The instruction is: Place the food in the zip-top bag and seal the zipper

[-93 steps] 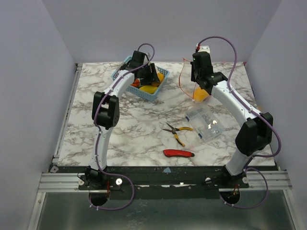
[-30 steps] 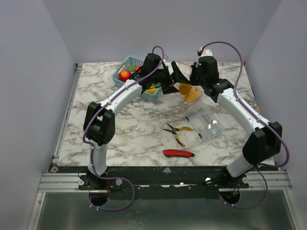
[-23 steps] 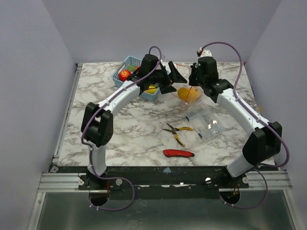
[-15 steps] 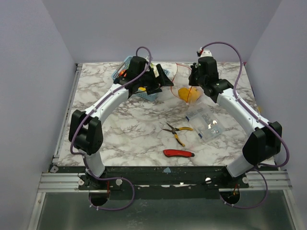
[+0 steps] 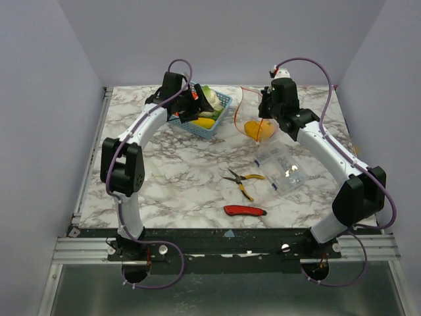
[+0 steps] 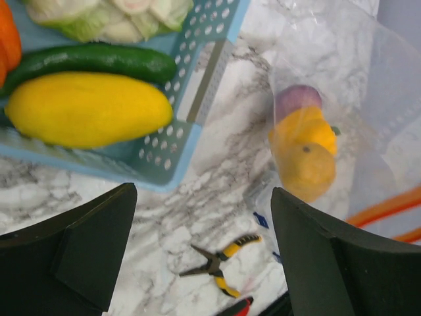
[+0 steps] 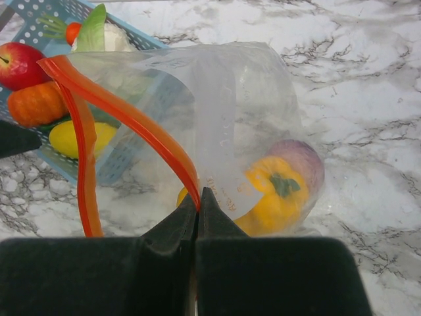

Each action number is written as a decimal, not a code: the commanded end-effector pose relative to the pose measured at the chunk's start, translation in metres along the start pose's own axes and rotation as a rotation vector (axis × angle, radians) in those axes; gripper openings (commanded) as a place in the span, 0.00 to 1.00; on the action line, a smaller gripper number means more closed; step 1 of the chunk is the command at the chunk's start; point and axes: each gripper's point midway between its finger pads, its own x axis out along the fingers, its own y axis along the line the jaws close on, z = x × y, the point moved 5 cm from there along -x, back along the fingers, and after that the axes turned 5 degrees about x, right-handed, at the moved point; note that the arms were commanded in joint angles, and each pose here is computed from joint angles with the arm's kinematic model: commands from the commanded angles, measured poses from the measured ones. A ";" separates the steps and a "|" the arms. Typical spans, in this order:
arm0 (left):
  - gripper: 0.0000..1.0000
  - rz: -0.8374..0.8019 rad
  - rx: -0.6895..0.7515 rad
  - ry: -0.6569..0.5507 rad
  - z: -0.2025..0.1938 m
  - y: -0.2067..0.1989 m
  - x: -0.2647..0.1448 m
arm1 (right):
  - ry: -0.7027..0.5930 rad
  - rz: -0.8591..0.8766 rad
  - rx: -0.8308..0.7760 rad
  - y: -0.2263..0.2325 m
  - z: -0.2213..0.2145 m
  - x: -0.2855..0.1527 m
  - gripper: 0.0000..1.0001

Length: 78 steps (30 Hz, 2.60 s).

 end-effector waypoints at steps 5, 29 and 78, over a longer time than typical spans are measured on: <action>0.83 0.100 0.076 0.054 0.019 0.027 0.040 | 0.024 -0.034 -0.026 -0.002 -0.007 0.012 0.01; 0.85 0.243 0.060 0.191 -0.063 0.085 0.012 | 0.027 -0.009 -0.017 0.001 -0.007 0.012 0.01; 0.50 0.337 0.360 0.005 0.029 0.040 0.088 | 0.052 -0.009 -0.020 0.002 -0.014 0.020 0.01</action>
